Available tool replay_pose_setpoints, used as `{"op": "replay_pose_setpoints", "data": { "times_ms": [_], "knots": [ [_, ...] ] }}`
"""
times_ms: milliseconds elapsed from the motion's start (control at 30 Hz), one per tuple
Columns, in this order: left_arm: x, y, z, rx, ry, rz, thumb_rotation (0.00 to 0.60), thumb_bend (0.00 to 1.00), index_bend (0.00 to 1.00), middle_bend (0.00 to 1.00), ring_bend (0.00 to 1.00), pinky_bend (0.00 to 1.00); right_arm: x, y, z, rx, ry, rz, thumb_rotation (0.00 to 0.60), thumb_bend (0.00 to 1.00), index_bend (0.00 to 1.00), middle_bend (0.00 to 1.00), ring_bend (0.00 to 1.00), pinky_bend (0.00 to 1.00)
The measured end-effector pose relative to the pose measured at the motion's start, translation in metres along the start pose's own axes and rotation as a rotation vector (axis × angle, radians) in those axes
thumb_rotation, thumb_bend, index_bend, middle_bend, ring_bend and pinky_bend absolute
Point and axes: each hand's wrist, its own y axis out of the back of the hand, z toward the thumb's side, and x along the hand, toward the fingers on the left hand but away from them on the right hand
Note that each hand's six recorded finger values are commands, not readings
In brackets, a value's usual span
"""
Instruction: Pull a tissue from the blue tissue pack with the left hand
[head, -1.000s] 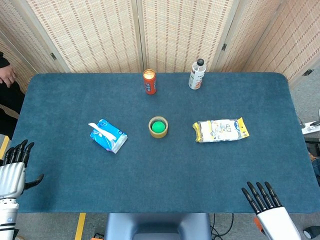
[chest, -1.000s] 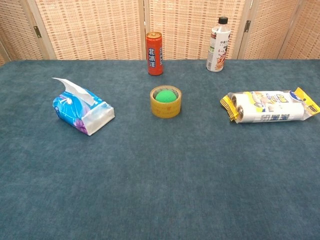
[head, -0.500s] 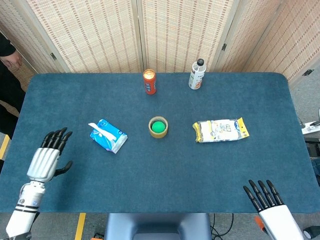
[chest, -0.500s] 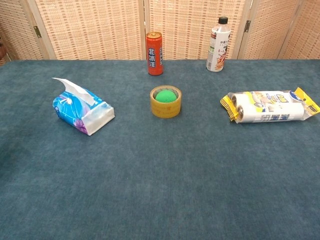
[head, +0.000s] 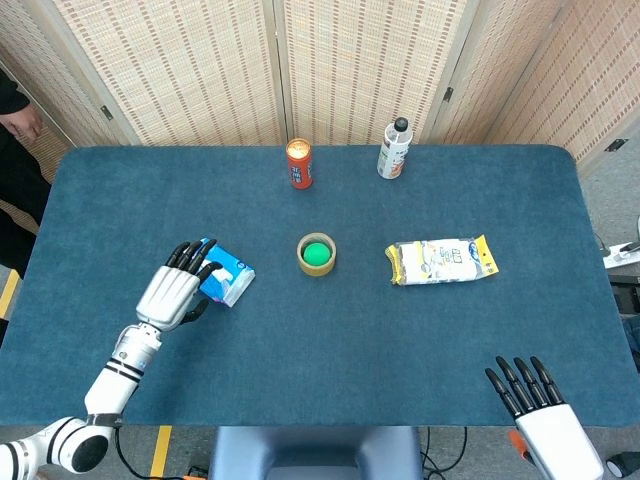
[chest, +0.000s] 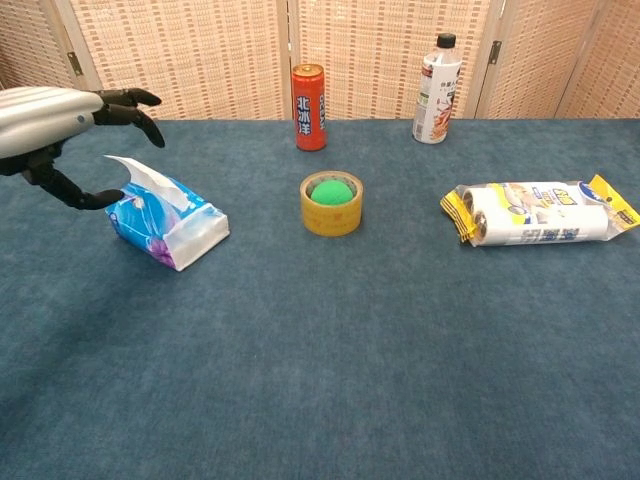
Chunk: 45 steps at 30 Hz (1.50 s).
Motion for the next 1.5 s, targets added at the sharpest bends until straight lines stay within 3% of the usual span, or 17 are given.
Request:
{"op": "replay_pose_setpoints", "data": {
  "times_ms": [433, 900, 1000, 1300, 1500],
  "knots": [
    [0.049, -0.013, 0.001, 0.079, 0.024, -0.048, 0.6, 0.47, 0.34, 0.0, 0.0, 0.13, -0.006, -0.002, -0.003, -0.011, -0.003, 0.02, 0.6, 0.11, 0.0, 0.0, 0.0, 0.0],
    [0.063, -0.023, -0.009, 0.167, 0.054, -0.078, 0.6, 0.62, 0.62, 0.04, 0.02, 0.16, -0.005, -0.002, 0.0, -0.019, 0.014, 0.029, 0.6, 0.12, 0.0, 0.0, 0.0, 0.0],
    [0.062, -0.023, -0.012, 0.176, 0.06, -0.08, 0.6, 0.65, 0.64, 0.04, 0.02, 0.16, -0.004, -0.002, 0.0, -0.02, 0.017, 0.026, 0.6, 0.12, 0.0, 0.0, 0.0, 0.0],
    [0.052, -0.001, -0.013, 0.203, 0.052, -0.035, 0.6, 0.66, 0.66, 0.05, 0.02, 0.17, -0.002, 0.0, 0.001, -0.021, 0.02, 0.017, 0.6, 0.11, 0.0, 0.0, 0.0, 0.0],
    [0.041, 0.048, -0.004, 0.188, 0.027, 0.079, 0.6, 0.66, 0.66, 0.06, 0.03, 0.17, -0.001, -0.002, 0.002, -0.014, 0.025, 0.02, 0.6, 0.12, 0.0, 0.0, 0.0, 0.0]
  ]
}}
